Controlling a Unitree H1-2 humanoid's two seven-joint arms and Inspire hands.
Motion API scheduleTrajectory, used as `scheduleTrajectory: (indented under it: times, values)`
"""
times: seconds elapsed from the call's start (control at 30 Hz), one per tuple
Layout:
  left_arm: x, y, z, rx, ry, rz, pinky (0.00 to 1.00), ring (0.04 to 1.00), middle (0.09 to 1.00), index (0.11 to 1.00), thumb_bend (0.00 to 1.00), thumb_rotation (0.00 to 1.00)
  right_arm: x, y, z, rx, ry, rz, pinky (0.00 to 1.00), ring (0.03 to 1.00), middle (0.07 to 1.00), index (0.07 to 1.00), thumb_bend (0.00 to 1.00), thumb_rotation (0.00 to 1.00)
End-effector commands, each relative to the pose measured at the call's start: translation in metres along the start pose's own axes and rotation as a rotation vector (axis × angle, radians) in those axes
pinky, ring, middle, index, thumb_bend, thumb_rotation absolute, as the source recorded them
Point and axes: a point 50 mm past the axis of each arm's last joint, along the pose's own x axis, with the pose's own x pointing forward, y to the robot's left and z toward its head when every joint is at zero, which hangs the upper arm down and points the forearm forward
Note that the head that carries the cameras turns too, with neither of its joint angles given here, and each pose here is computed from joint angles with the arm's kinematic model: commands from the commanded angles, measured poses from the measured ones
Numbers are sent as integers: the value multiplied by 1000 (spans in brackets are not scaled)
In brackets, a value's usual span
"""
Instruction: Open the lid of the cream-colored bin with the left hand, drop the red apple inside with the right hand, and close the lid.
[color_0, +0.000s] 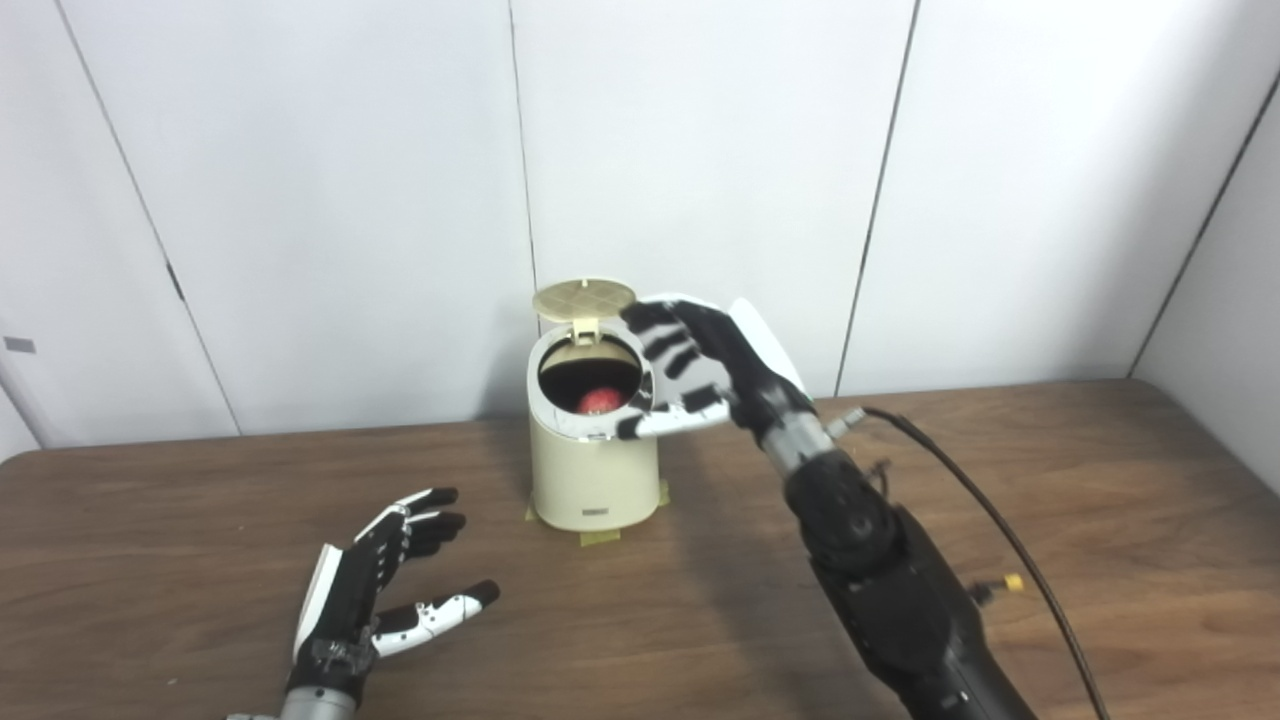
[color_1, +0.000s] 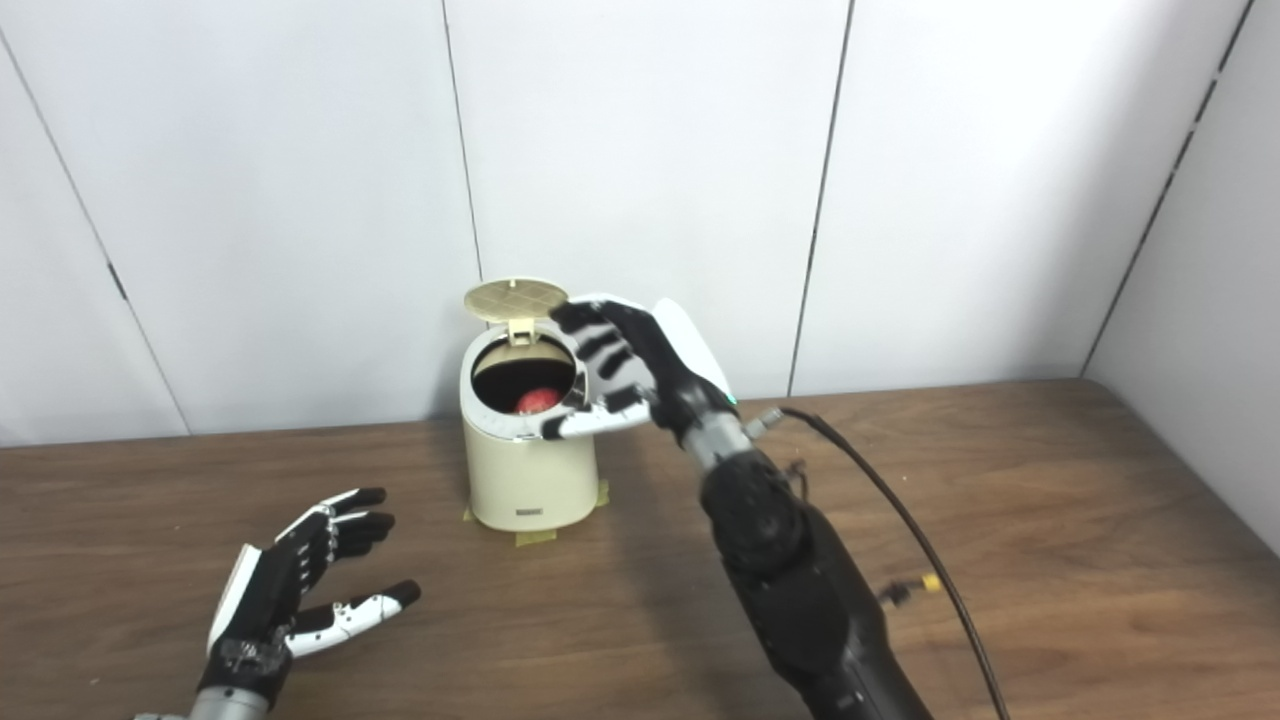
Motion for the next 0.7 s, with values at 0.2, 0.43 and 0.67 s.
scheduleTrajectory:
  times: [0.2,0.43,0.67]
  values:
    - [6,-3,5,-2,-49,3,772,741,718,792,789,83,-41,-43,-30,63,-12,-97,531,641,732,726,871,190]
    - [7,-4,7,11,-49,1,772,739,712,792,798,106,-75,-41,-57,151,42,-55,562,652,769,778,852,179]
    - [6,-4,9,-1,-55,9,696,748,753,794,793,88,-93,-22,-67,238,39,-64,518,629,765,777,833,109]
